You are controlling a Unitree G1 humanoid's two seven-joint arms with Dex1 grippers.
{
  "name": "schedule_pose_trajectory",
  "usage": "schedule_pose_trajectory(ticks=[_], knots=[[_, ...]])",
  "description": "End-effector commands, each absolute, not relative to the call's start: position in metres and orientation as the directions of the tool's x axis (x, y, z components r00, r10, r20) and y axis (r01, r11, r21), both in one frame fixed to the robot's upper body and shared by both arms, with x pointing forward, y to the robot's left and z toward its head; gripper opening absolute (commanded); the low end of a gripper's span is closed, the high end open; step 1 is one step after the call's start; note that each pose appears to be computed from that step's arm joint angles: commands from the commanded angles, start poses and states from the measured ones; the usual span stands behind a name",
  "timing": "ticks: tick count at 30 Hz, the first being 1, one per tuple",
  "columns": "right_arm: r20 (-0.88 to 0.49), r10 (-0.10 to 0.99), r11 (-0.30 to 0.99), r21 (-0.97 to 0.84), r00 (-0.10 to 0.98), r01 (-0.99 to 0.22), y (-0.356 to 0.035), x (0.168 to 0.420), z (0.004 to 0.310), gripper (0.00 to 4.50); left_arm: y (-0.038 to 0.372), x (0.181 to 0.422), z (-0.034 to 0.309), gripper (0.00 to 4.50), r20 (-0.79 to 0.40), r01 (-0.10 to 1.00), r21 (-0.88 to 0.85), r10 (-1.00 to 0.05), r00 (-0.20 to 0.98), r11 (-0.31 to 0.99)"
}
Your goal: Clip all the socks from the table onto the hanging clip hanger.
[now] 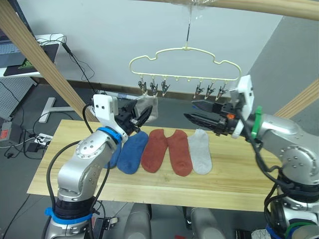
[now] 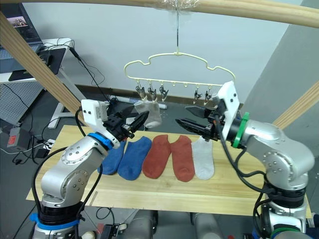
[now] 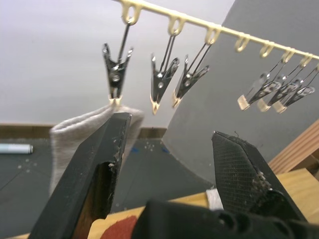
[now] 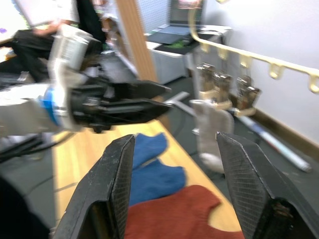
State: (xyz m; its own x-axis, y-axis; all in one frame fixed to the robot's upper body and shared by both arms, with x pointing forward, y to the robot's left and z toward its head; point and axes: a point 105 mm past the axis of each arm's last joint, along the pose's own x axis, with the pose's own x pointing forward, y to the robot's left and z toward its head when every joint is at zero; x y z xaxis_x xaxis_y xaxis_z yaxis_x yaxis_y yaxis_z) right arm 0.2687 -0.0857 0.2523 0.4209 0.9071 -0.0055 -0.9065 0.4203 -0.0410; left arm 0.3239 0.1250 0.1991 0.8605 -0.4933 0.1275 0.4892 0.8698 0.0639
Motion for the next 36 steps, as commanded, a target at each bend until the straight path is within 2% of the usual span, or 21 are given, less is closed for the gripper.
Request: schedule_pose_trajectory(ticks=[1, 11, 21, 25, 28, 30, 36], knots=[[0.018, 0.950, 0.312, -0.090, 0.312, -0.946, -0.084, 0.246, 0.270, 2.68, 0.119, 0.324, 0.211, 2.97, 0.190, 0.465, 0.117, -0.479, 0.857, 0.878], [0.017, 0.951, 0.308, -0.098, 0.308, -0.946, -0.083, 0.241, 0.277, 2.68, 0.116, 0.344, 0.211, 2.97, 0.195, 0.345, 0.141, -0.368, 0.909, 0.928], [-0.003, 0.941, 0.337, -0.088, 0.338, -0.937, -0.083, 0.239, 0.275, 2.68, 0.109, 0.354, 0.207, 2.97, 0.180, 0.337, 0.117, -0.353, 0.918, 0.934], [-0.007, 0.936, 0.349, -0.084, 0.351, -0.933, -0.083, 0.239, 0.273, 2.68, 0.105, 0.353, 0.207, 2.97, 0.179, 0.366, 0.083, -0.375, 0.910, 0.927], [-0.010, 0.934, 0.354, -0.082, 0.356, -0.932, -0.083, 0.240, 0.272, 2.72, 0.106, 0.354, 0.208, 3.54, 0.185, 0.352, 0.095, -0.364, 0.913, 0.931], [-0.012, 0.933, 0.358, -0.081, 0.360, -0.930, -0.083, 0.240, 0.272, 2.72, 0.106, 0.355, 0.209, 4.10, 0.189, 0.341, 0.106, -0.355, 0.915, 0.934], [-0.012, 0.931, 0.362, -0.083, 0.364, -0.928, -0.083, 0.241, 0.271, 2.72, 0.107, 0.356, 0.209, 4.10, 0.190, 0.335, 0.102, -0.349, 0.918, 0.937]])
